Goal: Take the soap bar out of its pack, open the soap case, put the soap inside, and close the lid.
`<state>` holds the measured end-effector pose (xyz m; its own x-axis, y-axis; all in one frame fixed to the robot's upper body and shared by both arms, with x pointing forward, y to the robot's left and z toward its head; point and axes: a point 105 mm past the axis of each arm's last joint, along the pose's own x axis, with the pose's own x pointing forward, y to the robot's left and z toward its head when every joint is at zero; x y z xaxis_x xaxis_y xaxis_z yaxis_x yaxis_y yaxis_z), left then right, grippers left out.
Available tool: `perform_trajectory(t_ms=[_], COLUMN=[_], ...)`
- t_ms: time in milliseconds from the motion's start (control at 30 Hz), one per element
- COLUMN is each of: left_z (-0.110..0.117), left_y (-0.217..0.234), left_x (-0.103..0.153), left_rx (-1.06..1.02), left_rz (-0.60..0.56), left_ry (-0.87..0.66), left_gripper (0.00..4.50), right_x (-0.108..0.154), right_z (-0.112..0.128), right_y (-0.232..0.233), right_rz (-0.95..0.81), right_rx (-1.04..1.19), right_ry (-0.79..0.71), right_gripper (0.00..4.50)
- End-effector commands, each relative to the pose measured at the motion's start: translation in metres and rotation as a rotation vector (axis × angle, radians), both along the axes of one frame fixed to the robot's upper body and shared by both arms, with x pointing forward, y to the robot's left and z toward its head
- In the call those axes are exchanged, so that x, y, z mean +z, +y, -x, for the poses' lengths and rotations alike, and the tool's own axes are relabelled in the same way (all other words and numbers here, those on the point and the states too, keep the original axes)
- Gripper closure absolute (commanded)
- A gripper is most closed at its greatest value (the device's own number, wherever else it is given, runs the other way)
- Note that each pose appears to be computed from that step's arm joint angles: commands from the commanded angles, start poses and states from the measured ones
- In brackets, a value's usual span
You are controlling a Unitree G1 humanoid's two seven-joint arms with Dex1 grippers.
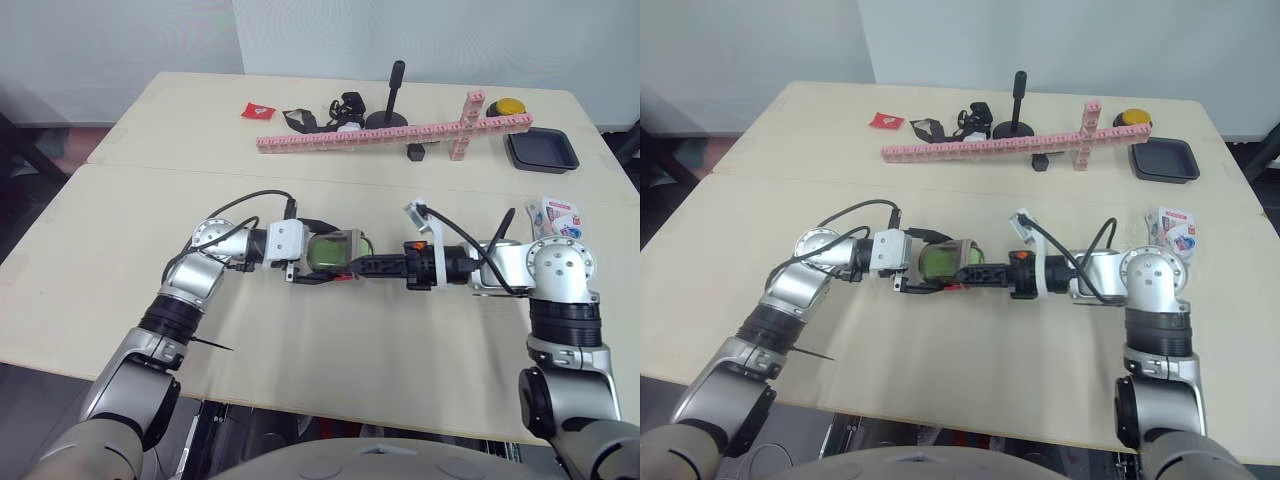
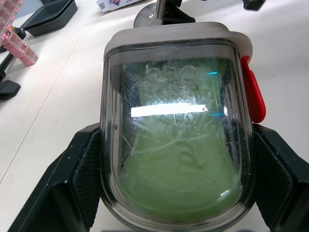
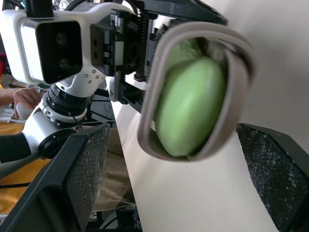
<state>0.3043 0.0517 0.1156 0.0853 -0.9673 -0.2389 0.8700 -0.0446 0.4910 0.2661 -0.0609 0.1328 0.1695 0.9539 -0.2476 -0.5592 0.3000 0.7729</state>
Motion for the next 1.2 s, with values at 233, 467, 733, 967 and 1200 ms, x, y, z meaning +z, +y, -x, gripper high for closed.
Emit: perform_trajectory(t_ms=[233, 467, 733, 967, 1200], left_z=[-0.001, -0.003, -0.003, 0.0, 0.0], left_y=[-0.002, 0.001, -0.001, -0.002, -0.003], left_x=[0.013, 0.013, 0.014, 0.013, 0.013], left_rx=[-0.005, 0.017, 0.018, 0.001, 0.003], left_rz=[0.022, 0.024, 0.029, 0.024, 0.026], left_ry=[-0.048, -0.048, -0.045, -0.041, -0.041], left_gripper=[1.02, 1.02, 1.02, 1.02, 1.02], right_x=[0.008, 0.008, 0.008, 0.007, 0.004], right_z=[-0.005, -0.001, -0.002, -0.004, -0.009], right_y=[0.011, 0.018, 0.021, 0.023, 0.022], right_rz=[-0.02, -0.031, -0.04, -0.053, -0.049], right_rx=[0.002, 0.025, 0.021, 0.003, -0.028], right_ry=[0.007, 0.021, 0.034, 0.053, 0.072], right_gripper=[0.03, 0.03, 0.03, 0.03, 1.07])
